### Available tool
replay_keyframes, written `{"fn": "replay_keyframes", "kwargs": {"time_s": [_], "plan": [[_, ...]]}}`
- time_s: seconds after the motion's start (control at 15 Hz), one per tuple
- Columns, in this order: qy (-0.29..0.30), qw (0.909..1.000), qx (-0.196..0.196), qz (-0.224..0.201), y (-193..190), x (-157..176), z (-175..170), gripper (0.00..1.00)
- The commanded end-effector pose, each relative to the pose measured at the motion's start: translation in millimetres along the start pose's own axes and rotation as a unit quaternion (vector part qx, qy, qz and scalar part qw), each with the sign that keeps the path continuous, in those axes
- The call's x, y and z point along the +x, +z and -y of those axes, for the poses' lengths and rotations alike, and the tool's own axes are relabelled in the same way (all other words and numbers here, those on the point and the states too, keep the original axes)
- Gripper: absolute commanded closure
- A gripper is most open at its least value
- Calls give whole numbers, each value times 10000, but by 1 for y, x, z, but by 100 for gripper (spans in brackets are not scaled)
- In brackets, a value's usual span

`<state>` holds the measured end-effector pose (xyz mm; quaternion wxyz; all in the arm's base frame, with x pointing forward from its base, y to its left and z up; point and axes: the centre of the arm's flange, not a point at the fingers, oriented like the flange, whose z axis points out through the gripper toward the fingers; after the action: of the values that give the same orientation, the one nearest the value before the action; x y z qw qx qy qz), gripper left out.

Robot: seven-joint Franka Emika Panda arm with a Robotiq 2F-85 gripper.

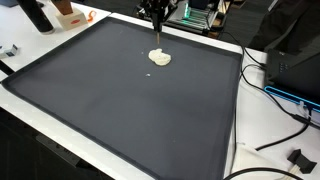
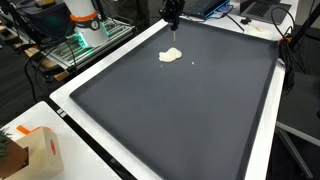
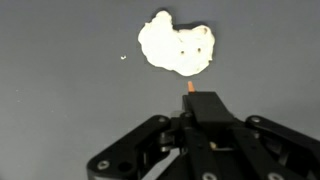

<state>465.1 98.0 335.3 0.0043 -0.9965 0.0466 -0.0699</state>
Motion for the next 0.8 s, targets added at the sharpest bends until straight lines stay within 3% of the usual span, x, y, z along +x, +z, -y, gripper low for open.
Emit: {"fn": "replay_keyframes", "kwargs": {"time_s": [0.0,0.27,0.73], "plan": [[381,9974,-551,-273,15,-5,5,97],[734,9895,-1153,-460,28,-7,8,97],[999,9666,-2290,-570,59,-14,17,97]]}}
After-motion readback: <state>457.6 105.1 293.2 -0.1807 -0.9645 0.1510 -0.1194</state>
